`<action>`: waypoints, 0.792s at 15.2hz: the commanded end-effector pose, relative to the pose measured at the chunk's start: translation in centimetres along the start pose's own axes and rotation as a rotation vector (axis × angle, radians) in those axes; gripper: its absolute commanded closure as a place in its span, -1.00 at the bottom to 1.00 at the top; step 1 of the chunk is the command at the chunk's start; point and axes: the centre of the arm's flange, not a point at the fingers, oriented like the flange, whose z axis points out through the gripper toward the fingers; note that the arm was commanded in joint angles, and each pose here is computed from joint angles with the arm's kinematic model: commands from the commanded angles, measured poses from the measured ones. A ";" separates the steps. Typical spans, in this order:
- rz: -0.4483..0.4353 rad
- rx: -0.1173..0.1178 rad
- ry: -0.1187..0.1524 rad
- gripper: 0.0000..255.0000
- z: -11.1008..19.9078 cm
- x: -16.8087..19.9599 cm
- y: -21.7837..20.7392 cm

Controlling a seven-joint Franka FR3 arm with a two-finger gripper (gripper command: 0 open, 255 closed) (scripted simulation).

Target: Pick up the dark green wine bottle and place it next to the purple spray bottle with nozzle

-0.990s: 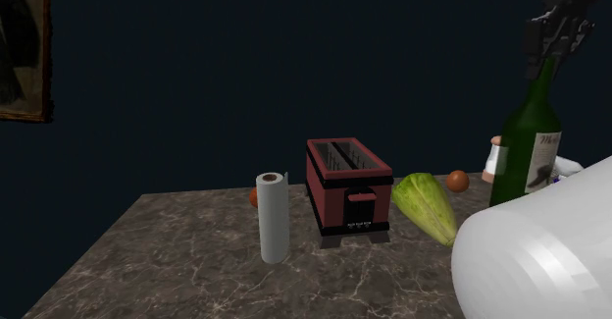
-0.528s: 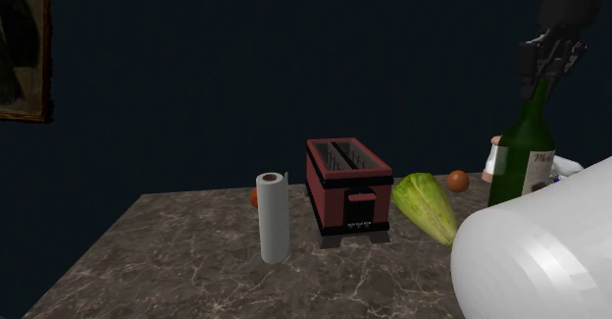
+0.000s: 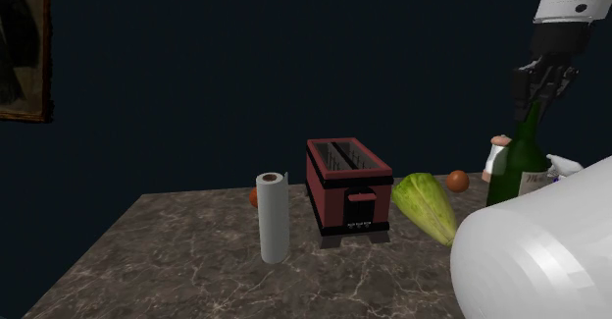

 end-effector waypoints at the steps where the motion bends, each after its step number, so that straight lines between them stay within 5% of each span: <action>1: 0.000 -0.001 0.001 1.00 1.0 -0.1 0.0; 12: 0.000 -0.001 0.001 1.00 5.2 -0.5 0.0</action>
